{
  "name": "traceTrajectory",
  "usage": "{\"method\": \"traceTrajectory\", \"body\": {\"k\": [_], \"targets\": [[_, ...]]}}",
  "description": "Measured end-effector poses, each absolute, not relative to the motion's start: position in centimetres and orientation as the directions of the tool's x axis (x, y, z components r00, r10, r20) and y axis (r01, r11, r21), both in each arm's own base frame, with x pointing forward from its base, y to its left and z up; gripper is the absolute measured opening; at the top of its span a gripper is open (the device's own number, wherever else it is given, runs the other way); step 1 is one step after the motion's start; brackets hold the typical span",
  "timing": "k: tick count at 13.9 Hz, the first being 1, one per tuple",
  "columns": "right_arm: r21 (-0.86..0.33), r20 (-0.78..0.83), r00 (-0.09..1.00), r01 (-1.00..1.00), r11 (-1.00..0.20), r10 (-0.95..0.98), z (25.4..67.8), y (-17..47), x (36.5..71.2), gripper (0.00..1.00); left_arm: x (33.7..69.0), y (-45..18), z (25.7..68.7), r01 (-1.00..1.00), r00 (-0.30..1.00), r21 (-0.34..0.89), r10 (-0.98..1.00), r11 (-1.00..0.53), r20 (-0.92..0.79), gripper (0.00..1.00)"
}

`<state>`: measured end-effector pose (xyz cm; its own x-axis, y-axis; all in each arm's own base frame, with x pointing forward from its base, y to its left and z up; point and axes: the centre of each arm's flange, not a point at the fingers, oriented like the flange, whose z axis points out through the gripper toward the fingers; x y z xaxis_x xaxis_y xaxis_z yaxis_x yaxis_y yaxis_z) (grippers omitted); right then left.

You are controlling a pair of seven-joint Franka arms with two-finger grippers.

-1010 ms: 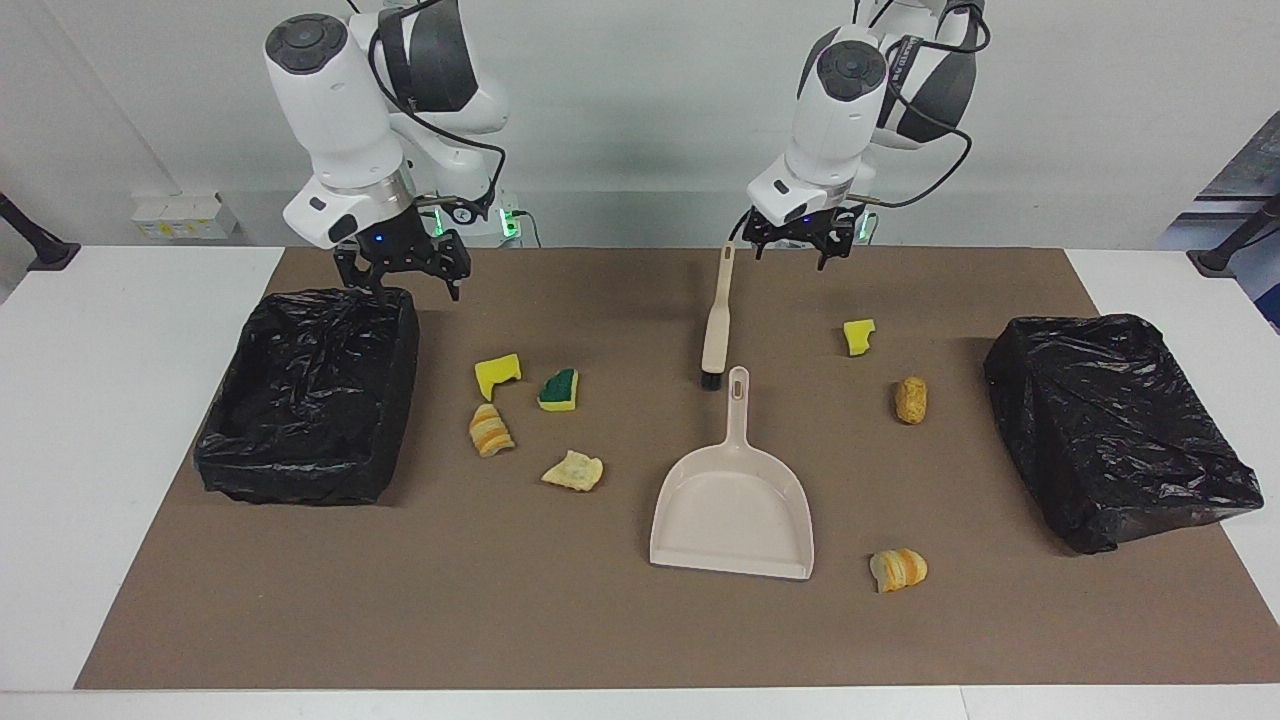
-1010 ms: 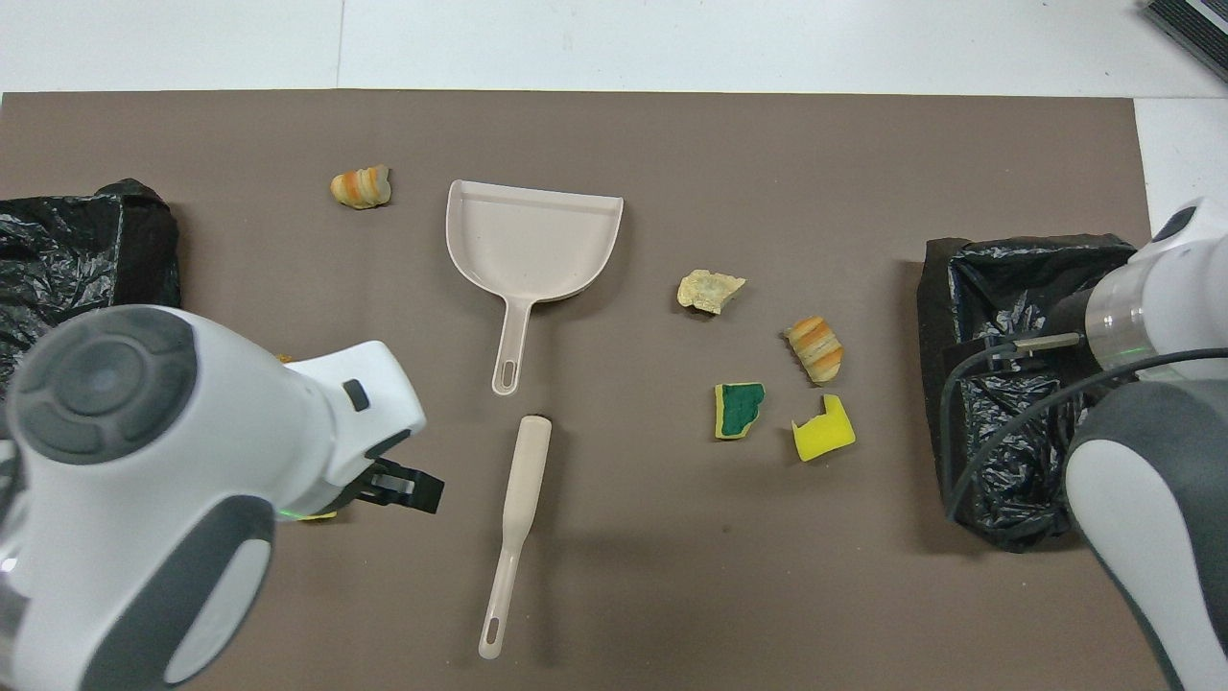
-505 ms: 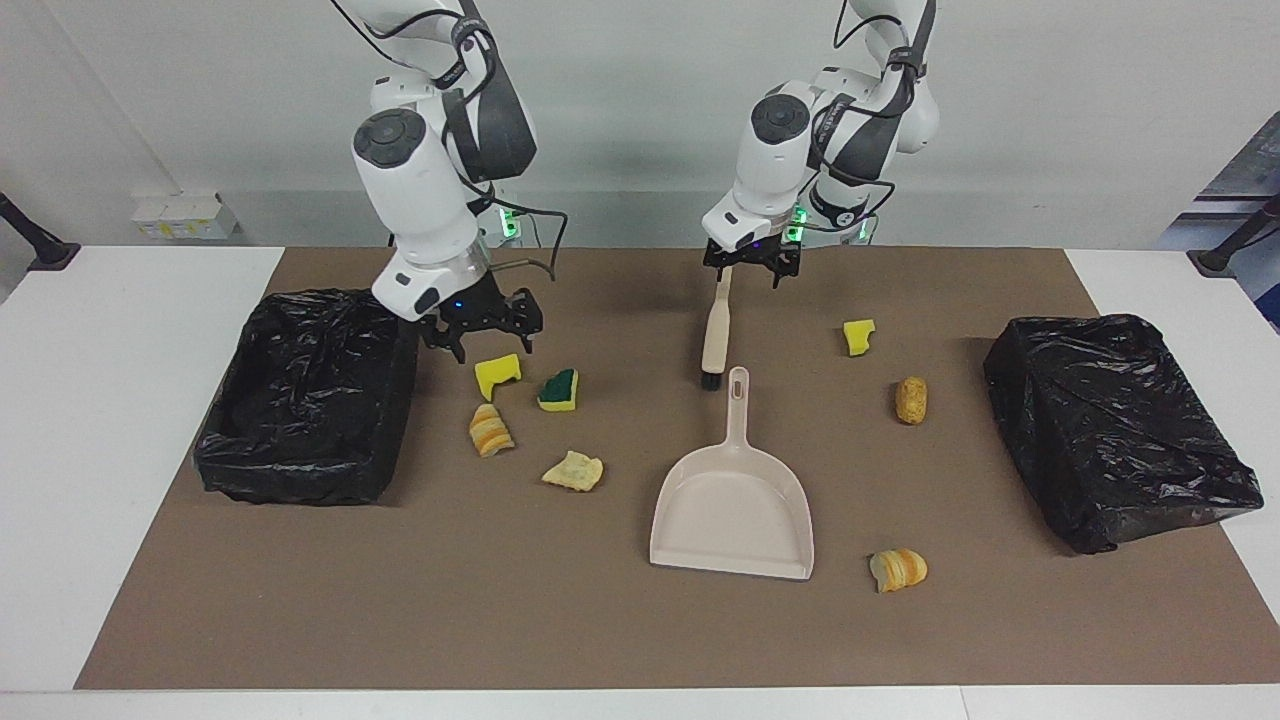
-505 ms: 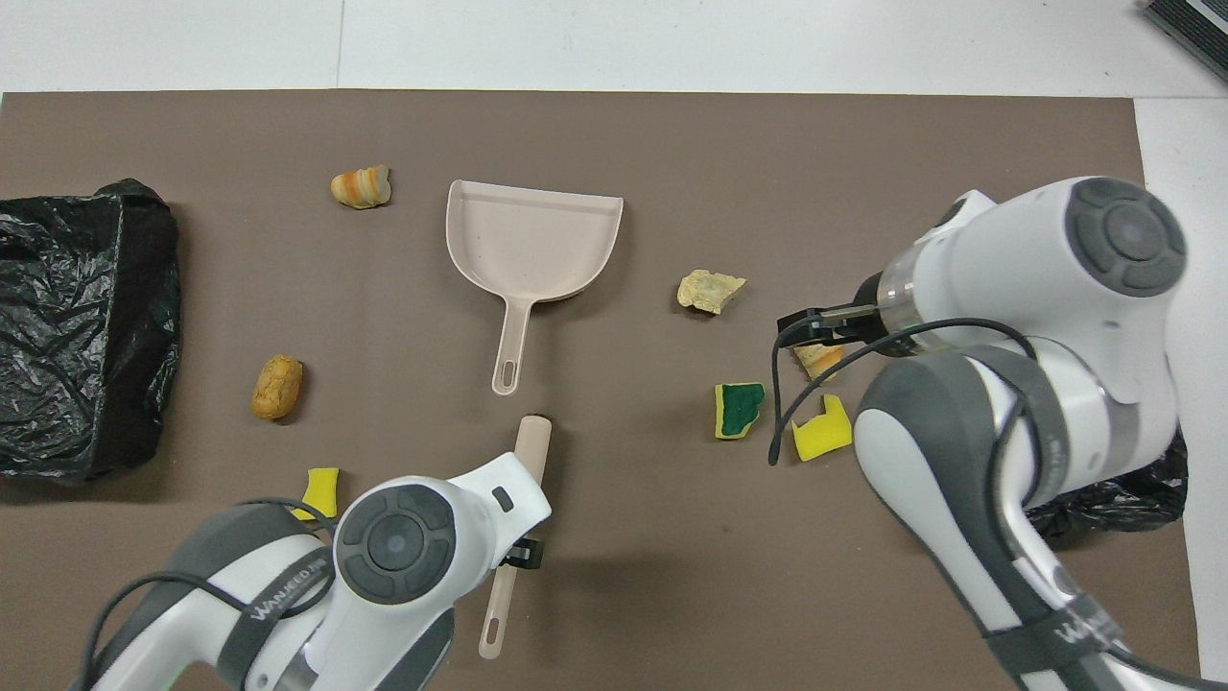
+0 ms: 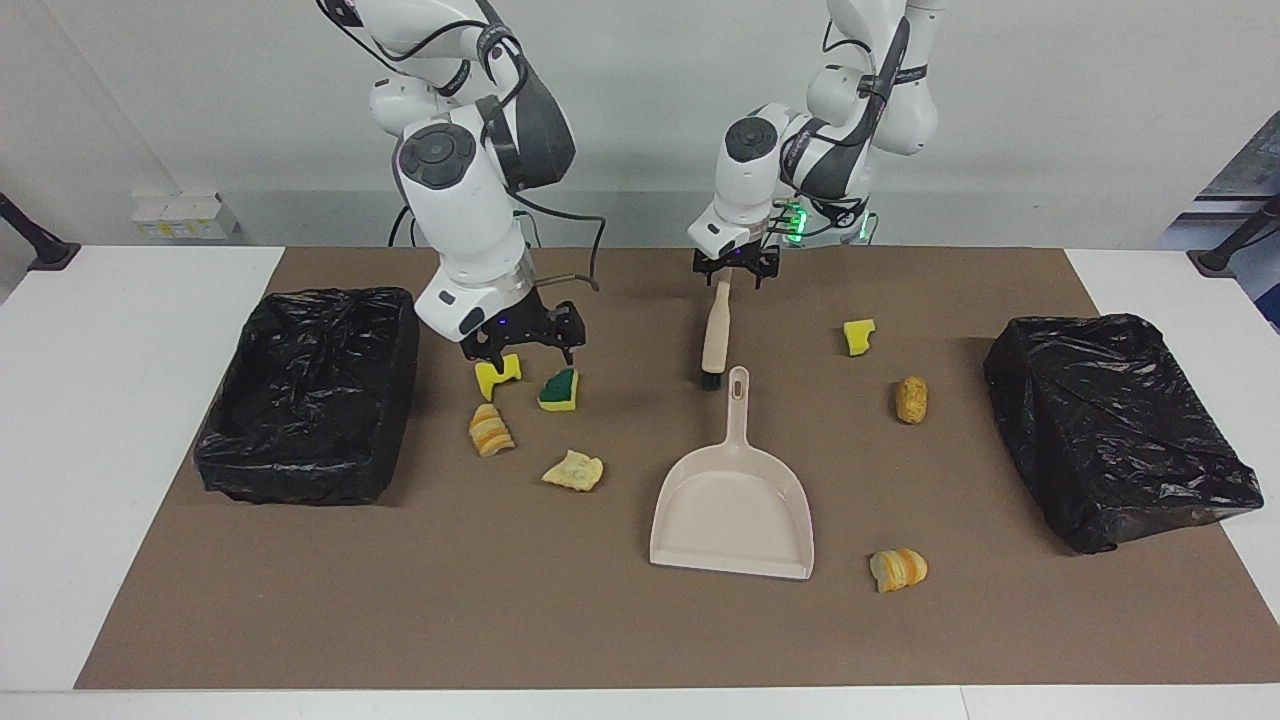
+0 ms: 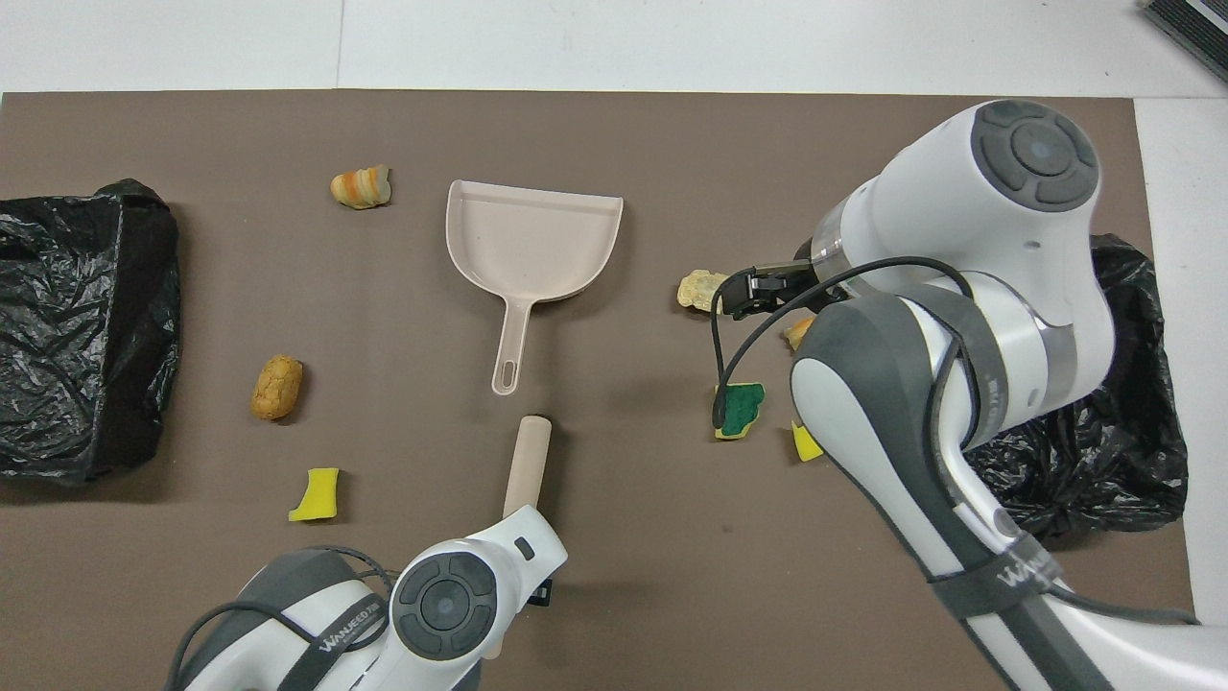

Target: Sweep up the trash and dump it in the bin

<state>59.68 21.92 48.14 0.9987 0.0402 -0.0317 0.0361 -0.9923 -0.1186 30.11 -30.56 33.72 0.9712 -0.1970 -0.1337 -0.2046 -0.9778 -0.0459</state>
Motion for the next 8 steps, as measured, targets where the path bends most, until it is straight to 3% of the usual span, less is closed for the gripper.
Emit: {"method": "traceTrajectory", "body": {"k": [1,3,6,8], "targets": [[-0.104,-0.040,0.999,0.028,-0.994,0.032,47.5,23.5,59.3,1.00,30.1,-30.6,33.7,-0.205,0.971,-0.046,-0.197,-0.978,-0.133,0.70],[-0.081,-0.037,0.999,0.022,-0.996,0.025,46.8,25.6,58.7,1.00,30.3,-30.7,33.9,-0.203,0.972,-0.043,-0.197,-0.978,-0.129,0.67],[-0.080,-0.031,0.999,0.017,-0.997,0.020,46.8,25.6,58.9,1.00,31.1,-31.1,34.5,-0.197,0.974,-0.034,-0.191,-0.980,-0.117,0.30],[-0.078,-0.031,0.999,0.014,-0.997,0.016,46.7,25.4,59.0,1.00,32.5,-30.7,35.3,-0.163,0.981,-0.024,-0.160,-0.986,-0.107,0.27]]}}
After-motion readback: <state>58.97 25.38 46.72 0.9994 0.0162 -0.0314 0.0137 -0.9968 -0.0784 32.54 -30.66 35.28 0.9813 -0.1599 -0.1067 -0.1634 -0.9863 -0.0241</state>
